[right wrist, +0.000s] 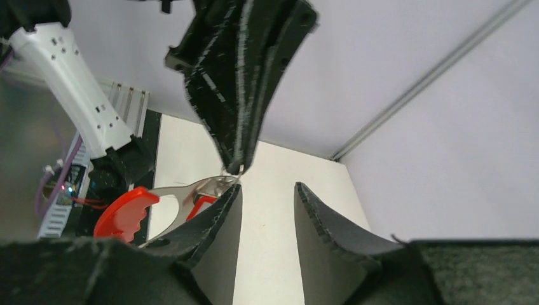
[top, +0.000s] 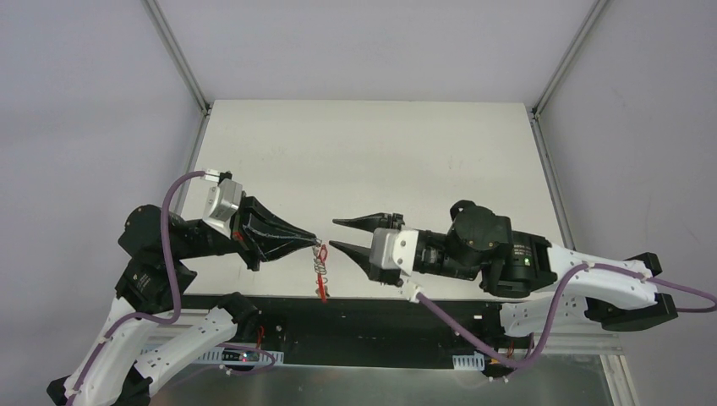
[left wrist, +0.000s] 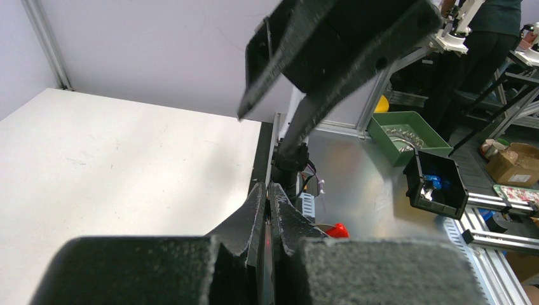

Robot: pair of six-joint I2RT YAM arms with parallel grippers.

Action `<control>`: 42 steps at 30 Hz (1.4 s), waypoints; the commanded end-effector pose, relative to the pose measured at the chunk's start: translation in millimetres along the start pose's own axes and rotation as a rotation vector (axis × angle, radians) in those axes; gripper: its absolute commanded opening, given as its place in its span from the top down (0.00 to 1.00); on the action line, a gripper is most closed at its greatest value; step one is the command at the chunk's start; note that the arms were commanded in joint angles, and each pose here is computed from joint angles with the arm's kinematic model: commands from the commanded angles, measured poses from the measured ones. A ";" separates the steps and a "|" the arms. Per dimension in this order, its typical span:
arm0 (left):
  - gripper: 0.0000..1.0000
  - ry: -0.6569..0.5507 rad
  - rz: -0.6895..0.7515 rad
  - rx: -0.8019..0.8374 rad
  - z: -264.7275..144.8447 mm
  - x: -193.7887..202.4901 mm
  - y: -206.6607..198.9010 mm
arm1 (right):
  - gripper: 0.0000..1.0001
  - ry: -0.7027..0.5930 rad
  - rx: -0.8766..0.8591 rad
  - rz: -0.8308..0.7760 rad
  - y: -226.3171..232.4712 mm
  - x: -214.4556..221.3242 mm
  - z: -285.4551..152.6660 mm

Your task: Put the keys on the keyring

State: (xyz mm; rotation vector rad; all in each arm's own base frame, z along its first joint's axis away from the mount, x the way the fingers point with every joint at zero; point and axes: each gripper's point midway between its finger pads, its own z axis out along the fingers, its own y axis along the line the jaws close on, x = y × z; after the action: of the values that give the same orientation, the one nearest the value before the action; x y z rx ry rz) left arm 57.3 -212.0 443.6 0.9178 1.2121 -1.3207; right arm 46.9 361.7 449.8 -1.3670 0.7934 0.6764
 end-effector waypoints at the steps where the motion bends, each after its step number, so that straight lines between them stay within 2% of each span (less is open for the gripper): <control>1: 1.00 -0.066 0.075 0.022 -3.9 -22.9 -12.1 | 0.61 -0.013 0.198 0.230 -45.2 -27.0 -19.1; 10: 1.00 -0.095 0.083 0.053 -4.2 -32.8 -20.1 | 0.63 0.088 0.211 0.504 -40.4 -17.7 -23.9; 14: 1.00 -0.114 0.077 0.069 -5.0 -36.9 -24.8 | 0.68 0.115 0.141 0.618 -27.4 -20.1 -23.9; 21: 1.00 -0.179 0.094 0.095 -8.9 -50.9 -35.2 | 0.67 0.116 0.024 0.752 -8.5 -24.6 -24.4; 30: 1.00 -0.239 0.085 0.124 -12.2 -63.7 -45.0 | 0.66 0.038 -0.133 0.814 11.7 -46.8 -12.9; 42: 1.00 -0.299 0.085 0.122 -16.3 -71.9 -48.1 | 0.68 -0.100 -0.127 0.766 0.1 -67.0 3.1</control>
State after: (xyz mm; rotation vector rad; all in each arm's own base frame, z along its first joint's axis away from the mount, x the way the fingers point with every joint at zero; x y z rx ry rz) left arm 26.8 -195.2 497.8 0.8438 0.9697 -1.4189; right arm 10.9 361.5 476.1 -1.1511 1.3408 1.3415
